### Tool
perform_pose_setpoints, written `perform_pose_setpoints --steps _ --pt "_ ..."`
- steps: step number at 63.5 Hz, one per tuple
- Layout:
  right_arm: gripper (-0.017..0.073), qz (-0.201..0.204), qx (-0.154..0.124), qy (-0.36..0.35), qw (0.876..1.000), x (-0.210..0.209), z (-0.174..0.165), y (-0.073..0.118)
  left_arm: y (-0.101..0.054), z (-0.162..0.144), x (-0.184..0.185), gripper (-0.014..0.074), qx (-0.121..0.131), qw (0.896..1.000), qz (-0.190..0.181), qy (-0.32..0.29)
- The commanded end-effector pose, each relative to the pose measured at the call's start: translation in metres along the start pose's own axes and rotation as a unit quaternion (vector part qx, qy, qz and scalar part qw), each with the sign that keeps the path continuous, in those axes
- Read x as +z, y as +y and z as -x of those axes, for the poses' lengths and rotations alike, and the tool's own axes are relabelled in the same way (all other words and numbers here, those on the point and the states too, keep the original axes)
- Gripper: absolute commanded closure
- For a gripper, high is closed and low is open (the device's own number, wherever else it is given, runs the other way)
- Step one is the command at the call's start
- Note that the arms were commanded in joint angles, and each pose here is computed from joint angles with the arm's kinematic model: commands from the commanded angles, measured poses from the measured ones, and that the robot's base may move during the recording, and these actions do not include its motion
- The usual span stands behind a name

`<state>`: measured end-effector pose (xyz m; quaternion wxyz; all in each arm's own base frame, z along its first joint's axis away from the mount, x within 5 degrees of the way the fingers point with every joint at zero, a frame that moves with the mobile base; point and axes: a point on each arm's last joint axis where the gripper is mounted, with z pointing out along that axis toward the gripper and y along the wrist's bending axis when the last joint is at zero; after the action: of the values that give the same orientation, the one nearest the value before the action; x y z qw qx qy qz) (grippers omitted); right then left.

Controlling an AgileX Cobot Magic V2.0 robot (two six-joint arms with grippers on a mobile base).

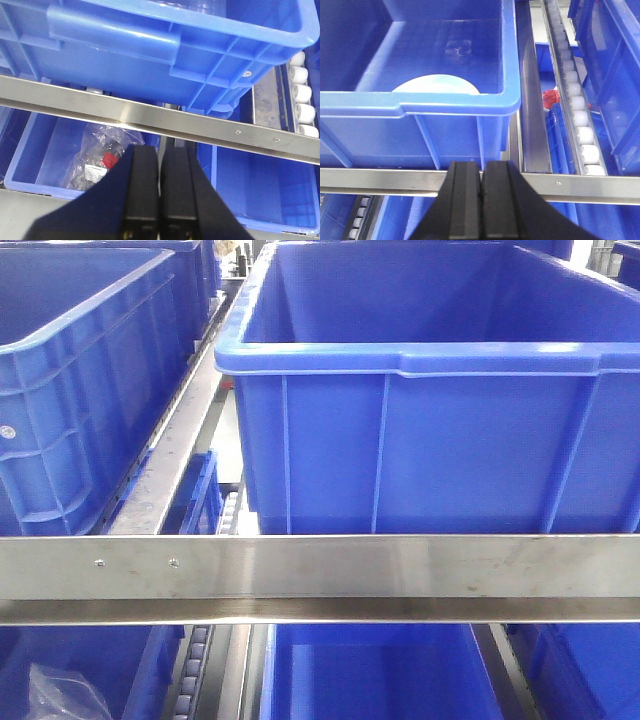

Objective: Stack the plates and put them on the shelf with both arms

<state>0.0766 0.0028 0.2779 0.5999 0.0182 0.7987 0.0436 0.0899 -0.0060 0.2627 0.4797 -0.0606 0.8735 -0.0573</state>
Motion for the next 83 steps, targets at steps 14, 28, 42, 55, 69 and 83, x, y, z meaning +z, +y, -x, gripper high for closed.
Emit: perform_pose_setpoints --steps 14,28,42,55,69,83 --pt "0.0503 0.002 -0.012 -0.035 0.999 -0.002 0.013 0.001 -0.004 0.014 -0.004 0.0504 -0.003 0.999 -0.015 -0.045" --pt "0.0503 -0.010 -0.006 -0.067 0.998 -0.016 0.005 -0.003 -0.004 0.014 -0.004 0.0504 -0.003 0.999 -0.015 -0.045" --pt "0.0503 -0.037 0.002 -0.096 0.995 -0.023 -0.036 -0.011 -0.004 0.014 -0.004 0.0504 -0.003 0.999 -0.015 -0.045" --pt "0.0503 -0.026 0.003 -0.106 0.994 -0.009 -0.067 -0.012 -0.004 0.014 -0.004 0.0504 -0.003 0.999 -0.015 -0.044" --pt "0.0503 -0.007 0.002 -0.129 0.992 0.002 -0.085 -0.010 -0.004 0.014 -0.004 0.0504 -0.003 0.999 -0.015 -0.044" --pt "0.0503 -0.003 0.002 -0.140 0.990 0.002 -0.083 -0.009 -0.004 0.014 -0.004 0.0504 -0.003 0.999 -0.015 -0.044"
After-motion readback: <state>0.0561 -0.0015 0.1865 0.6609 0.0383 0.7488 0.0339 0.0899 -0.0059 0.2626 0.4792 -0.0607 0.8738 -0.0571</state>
